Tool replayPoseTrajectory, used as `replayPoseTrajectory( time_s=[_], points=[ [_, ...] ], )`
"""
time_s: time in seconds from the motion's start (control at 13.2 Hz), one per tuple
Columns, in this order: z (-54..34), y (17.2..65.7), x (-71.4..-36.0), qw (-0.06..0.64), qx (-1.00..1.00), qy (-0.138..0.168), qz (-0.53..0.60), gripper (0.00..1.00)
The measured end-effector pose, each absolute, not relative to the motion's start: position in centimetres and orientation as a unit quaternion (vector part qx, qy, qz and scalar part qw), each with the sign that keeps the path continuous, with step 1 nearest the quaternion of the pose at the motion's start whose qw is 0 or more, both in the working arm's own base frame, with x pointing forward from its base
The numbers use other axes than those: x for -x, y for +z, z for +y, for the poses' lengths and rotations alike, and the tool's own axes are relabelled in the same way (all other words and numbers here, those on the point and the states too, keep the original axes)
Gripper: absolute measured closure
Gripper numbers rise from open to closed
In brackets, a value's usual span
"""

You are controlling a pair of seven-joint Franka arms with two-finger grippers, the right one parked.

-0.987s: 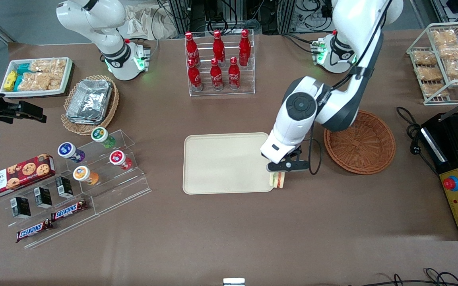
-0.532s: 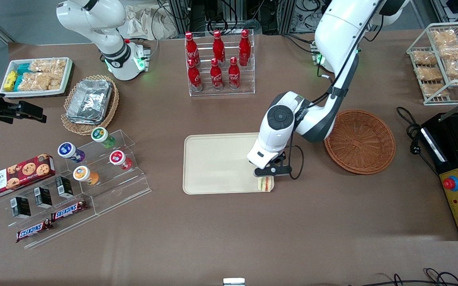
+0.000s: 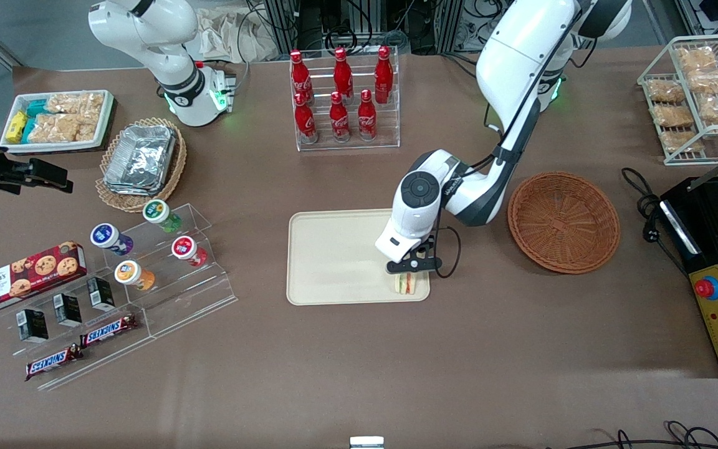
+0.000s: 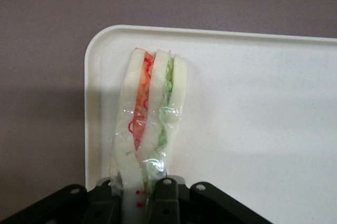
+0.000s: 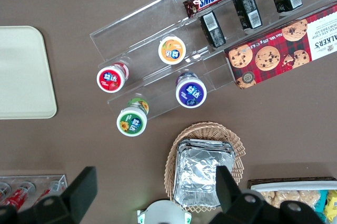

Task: Place sandwich from basket to tray
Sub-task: 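Lower the sandwich onto the beige tray and open the left gripper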

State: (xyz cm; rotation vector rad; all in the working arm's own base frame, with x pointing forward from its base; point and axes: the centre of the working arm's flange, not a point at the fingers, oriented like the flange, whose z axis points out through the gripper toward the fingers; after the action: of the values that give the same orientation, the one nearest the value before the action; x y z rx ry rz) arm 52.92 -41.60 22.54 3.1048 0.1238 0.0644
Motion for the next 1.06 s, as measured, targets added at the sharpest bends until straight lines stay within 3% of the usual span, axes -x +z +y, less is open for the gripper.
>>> replayPoseTrajectory(
  time_s=[0.61,0.84,1.06],
  points=[
    [-41.3,22.1,-51.2,0.011,-0.999,0.025,0.036,0.83],
    [-41.1,22.1,-51.2,0.010,-0.999,0.025,0.038,0.73],
    [-40.7,21.4,-50.8,0.004,-0.999,0.019,0.040,0.43]
  ],
)
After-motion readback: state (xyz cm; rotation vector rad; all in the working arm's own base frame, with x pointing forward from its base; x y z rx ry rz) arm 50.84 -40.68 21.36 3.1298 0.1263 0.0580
